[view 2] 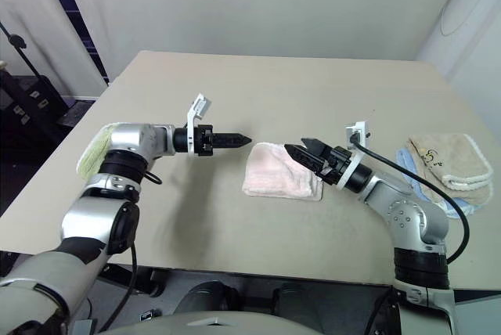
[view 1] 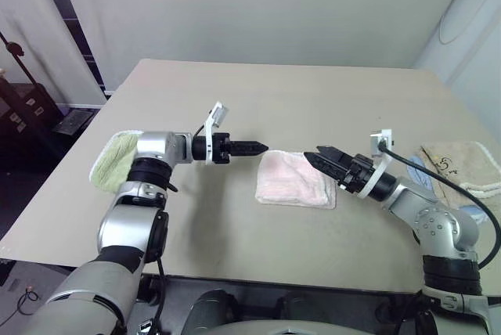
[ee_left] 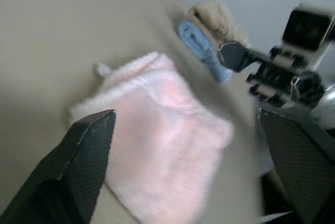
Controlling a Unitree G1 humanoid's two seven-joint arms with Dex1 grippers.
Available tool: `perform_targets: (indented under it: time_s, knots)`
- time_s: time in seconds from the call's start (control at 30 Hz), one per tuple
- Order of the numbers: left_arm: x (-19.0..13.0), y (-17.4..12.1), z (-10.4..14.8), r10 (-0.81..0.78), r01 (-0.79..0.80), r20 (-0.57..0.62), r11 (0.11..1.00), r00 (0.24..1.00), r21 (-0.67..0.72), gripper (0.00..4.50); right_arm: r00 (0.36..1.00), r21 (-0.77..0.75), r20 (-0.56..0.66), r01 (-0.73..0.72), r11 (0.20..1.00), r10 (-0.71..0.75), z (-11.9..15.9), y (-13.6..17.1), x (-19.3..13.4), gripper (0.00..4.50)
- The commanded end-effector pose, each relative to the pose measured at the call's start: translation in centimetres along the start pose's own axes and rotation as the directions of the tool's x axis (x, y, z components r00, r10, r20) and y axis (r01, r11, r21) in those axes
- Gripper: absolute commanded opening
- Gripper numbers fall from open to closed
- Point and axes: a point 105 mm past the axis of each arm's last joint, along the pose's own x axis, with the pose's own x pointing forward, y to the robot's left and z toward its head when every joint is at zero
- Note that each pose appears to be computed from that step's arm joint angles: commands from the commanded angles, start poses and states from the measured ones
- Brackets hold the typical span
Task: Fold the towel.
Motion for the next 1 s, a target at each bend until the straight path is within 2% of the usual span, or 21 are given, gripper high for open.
perform_targets:
  time_s: [0.03, 0.17, 0.27, 0.37, 0.5, 0.63, 1.0]
  knots:
    - [0.0, -1.5, 0.3, -0.004, 0.0, -0.029, 0.991, 1.0, -0.132, 4.5, 1.0, -0.003, 0.023, 0.017, 1.0, -0.017, 0.5, 0.4, -0.2, 4.46]
    - [0.7, 0.3, -2.3, 0.072, -0.093, -0.079, 0.95, 0.994, -0.299, 4.5, 0.998, 0.051, 0.001, 0.065, 0.997, -0.065, 0.0, -0.5, -0.3, 4.46]
    - [1.1, 2.0, -4.2, 0.157, -0.19, -0.127, 0.929, 0.979, -0.317, 4.5, 0.997, 0.047, -0.005, 0.075, 0.996, -0.075, 0.5, -0.4, -0.8, 4.46]
    - [1.0, 2.2, -4.9, 0.161, -0.2, -0.141, 0.92, 0.977, -0.336, 4.5, 0.998, 0.028, -0.02, 0.068, 0.997, -0.067, 1.2, 0.2, -1.7, 4.46]
    - [0.9, 2.9, -5.4, 0.197, -0.24, -0.159, 0.916, 0.967, -0.323, 4.5, 0.992, -0.017, -0.09, 0.09, 0.996, -0.091, 0.6, 0.0, -2.8, 4.46]
    - [1.6, 2.8, -5.4, 0.156, -0.198, -0.14, 0.904, 0.978, -0.379, 4.5, 0.984, -0.04, -0.129, 0.116, 0.992, -0.12, 0.1, -0.1, -3.9, 4.46]
    - [6.2, 1.5, -7.9, 0.032, -0.112, -0.183, 0.888, 0.983, -0.446, 4.5, 0.979, -0.031, -0.101, 0.173, 0.985, -0.175, 0.1, -0.7, -4.4, 4.46]
